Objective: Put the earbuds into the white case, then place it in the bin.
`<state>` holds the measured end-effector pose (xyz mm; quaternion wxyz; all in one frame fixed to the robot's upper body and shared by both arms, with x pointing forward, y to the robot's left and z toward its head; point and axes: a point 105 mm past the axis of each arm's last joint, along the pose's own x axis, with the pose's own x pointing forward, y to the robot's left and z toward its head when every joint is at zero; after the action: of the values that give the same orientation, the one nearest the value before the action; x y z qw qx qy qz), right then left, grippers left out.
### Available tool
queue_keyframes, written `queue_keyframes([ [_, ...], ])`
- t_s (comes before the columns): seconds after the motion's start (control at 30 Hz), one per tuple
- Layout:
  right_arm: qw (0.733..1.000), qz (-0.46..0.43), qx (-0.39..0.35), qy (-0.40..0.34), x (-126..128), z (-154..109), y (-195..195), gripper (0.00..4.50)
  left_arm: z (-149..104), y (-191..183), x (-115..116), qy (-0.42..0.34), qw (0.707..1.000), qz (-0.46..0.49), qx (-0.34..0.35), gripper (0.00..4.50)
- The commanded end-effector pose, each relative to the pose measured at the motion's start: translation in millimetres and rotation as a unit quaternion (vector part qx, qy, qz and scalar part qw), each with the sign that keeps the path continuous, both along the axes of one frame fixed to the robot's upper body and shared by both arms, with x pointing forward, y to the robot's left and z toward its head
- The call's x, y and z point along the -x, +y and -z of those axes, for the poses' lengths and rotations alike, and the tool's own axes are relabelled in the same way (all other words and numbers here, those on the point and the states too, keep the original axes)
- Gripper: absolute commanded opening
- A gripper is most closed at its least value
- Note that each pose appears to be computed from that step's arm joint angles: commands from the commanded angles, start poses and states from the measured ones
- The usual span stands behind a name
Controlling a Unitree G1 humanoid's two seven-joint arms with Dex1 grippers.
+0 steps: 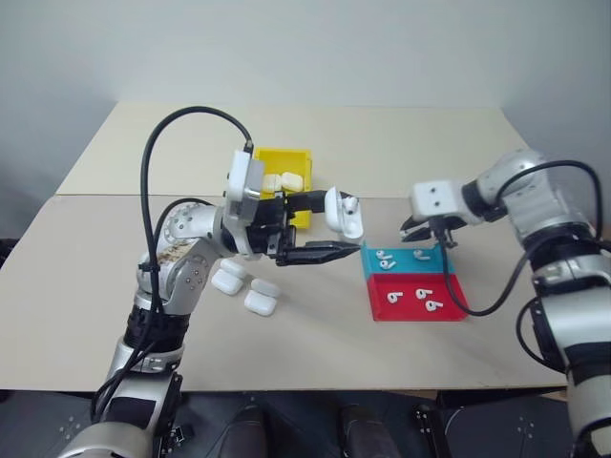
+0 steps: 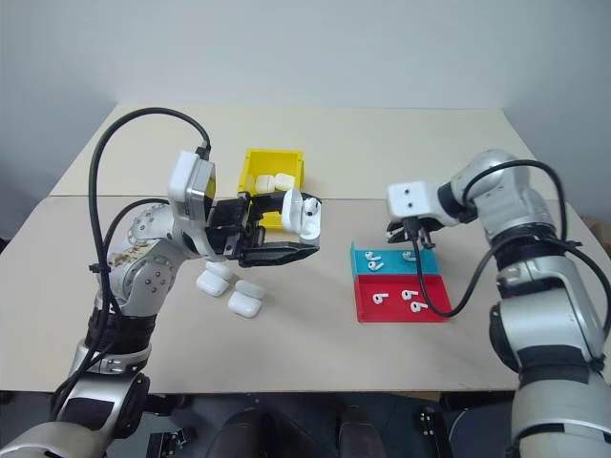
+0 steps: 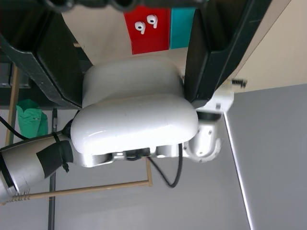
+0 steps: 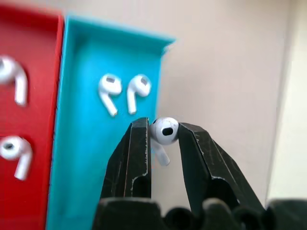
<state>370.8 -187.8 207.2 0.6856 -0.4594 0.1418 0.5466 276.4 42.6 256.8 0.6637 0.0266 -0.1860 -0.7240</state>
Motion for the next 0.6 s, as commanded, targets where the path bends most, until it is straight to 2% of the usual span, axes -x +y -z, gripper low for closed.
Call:
queue_keyframes([
  [0.03, 0.982, -0.001, -0.187, 0.026, 40.6, -55.1, 10.1, 0.93, -13.2, -3.4, -0.5, -0.033, 0.999, 0.013, 0.009, 2.86],
  [0.1, 0.953, 0.002, -0.298, 0.063, 64.5, -75.2, 14.0, 0.93, -13.5, -5.5, -2.7, -0.033, 0.999, 0.02, 0.008, 2.86],
  [0.17, 0.922, 0.002, -0.377, 0.092, 82.9, -89.1, 17.9, 0.93, -13.3, -7.7, -4.2, -0.033, 0.999, 0.026, 0.007, 2.86],
  [0.3, 0.861, 0.005, -0.489, 0.14, 108.7, -106.3, 27.4, 0.93, -13.0, -13.7, -6.1, -0.028, 0.999, 0.038, 0.005, 2.86],
  [0.4, 0.829, -0.006, -0.535, 0.162, 121.5, -112.8, 39.3, 0.93, -13.4, -18.2, -7.0, -0.023, 0.999, 0.043, 0.005, 2.86],
  [0.47, 0.816, -0.008, -0.55, 0.176, 125.7, -114.7, 45.8, 0.93, -14.5, -19.8, -7.4, -0.022, 0.999, 0.044, 0.006, 2.86],
  [0.6, 0.809, -0.011, -0.558, 0.183, 133.7, -109.9, 61.1, 0.93, -18.0, -26.2, -6.9, -0.019, 0.999, 0.048, 0.008, 2.86],
])
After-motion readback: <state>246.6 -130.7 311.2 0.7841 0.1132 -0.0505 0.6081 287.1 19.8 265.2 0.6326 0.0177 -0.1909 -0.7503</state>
